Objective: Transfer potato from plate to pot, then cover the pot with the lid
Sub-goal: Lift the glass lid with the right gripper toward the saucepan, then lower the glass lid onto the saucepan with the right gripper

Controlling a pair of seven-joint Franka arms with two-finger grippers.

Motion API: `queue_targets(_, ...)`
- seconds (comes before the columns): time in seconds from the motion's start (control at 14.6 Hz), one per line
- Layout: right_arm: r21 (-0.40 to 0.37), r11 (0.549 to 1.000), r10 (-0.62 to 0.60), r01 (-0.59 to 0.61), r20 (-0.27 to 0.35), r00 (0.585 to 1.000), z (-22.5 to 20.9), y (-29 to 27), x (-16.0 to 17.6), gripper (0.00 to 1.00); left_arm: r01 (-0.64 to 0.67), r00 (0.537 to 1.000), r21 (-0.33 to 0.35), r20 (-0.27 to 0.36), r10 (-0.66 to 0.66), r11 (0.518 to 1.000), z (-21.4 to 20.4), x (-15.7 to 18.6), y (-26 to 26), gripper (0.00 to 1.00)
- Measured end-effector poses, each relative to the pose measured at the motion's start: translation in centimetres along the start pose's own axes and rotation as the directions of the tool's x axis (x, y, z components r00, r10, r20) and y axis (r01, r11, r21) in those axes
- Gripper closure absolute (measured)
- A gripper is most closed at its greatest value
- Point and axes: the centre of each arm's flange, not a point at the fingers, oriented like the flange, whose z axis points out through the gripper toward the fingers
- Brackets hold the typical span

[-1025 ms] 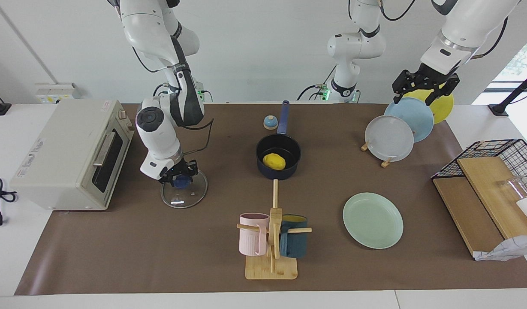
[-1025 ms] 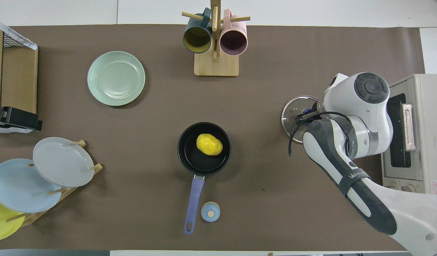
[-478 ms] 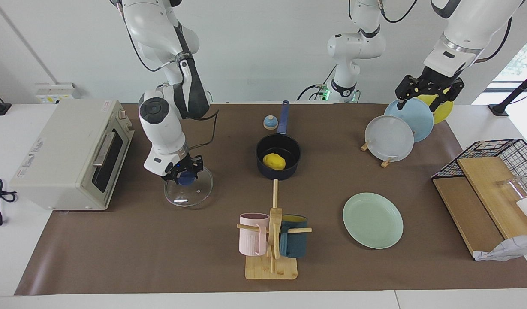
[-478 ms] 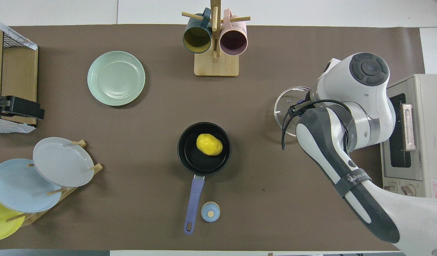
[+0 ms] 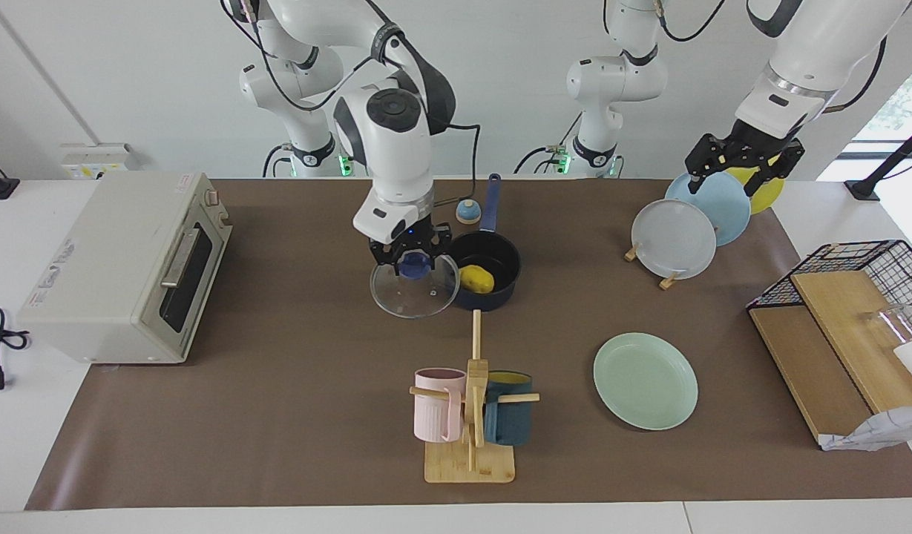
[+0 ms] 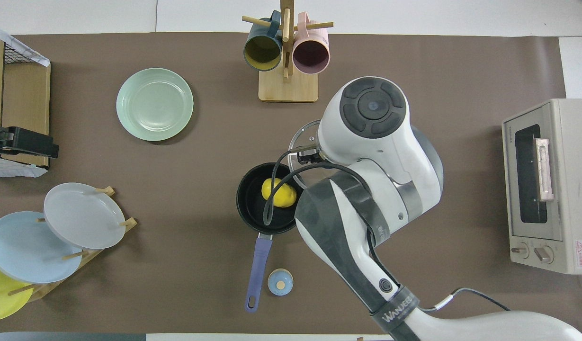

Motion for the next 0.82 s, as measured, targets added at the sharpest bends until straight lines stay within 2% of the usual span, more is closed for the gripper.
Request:
queue_targets(0.41, 0.014, 0.999, 0.048, -0.048, 0.009, 0.999, 1.2, -9.7, -4.6, 0.34, 0.008, 1.0, 0.0, 0.001, -0.008, 1.0, 0.1, 0.0, -0.4, 0.0)
queue_targets(0.82, 0.011, 0.999, 0.039, -0.039, 0.014, 0.999, 4.9, -11.0, -6.4, 0.34, 0.016, 1.0, 0.0, -0.005, -0.016, 1.0, 0.2, 0.1, -0.8, 0.0)
